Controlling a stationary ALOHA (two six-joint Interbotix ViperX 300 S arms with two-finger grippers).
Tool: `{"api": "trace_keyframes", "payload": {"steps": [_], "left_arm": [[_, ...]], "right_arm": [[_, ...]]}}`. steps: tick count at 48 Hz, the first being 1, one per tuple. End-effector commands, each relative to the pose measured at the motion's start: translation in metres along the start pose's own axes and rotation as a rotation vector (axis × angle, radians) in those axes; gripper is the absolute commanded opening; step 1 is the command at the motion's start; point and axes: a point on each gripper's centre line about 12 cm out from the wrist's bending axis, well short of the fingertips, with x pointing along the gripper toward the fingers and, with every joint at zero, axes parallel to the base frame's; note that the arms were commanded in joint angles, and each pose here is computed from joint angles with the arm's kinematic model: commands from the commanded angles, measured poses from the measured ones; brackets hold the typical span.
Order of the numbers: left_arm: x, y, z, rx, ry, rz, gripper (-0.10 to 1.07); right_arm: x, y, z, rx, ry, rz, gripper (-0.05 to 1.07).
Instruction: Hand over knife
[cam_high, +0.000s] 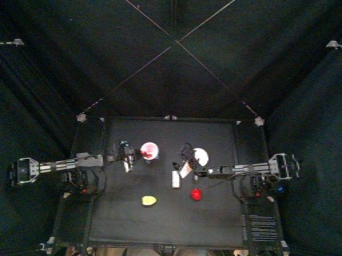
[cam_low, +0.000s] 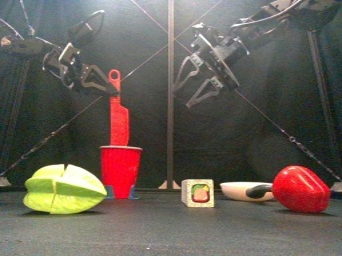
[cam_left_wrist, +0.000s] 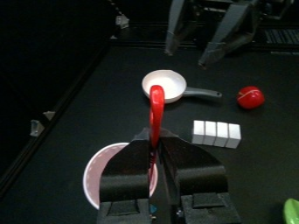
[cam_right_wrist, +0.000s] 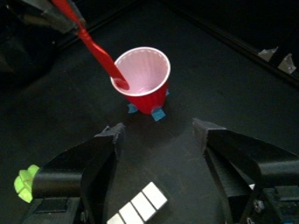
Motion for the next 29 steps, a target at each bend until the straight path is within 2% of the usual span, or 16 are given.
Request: {"api": "trace_keyframes", "payload": {"steps": [1, 11, 18, 22, 29], "left_arm": [[0.001, -0.012, 0.022, 0.009, -0.059, -0.047, 0.38], [-0.009, -0.032, 0.039, 0.022, -0.144, -0.123, 0.33], [-0.017, -0.040, 0.042, 0.027, -0.177, -0.155, 0.32], [-0.018, -0.042, 0.038, 0.027, -0.165, -0.162, 0.32], [-0.013, -0.044, 0.027, 0.020, -0.083, -0.158, 0.32]], "right_arm": [[-0.014, 0.000, 0.022, 0.025, -0.059, 0.025, 0.95], [-0.025, -0.004, 0.021, 0.028, -0.067, 0.033, 0.95], [-0.031, -0.008, 0.018, 0.032, -0.066, 0.033, 0.95], [-0.033, -0.009, 0.016, 0.033, -0.065, 0.034, 0.95], [-0.035, -0.006, 0.017, 0.023, -0.070, 0.055, 0.95]]}}
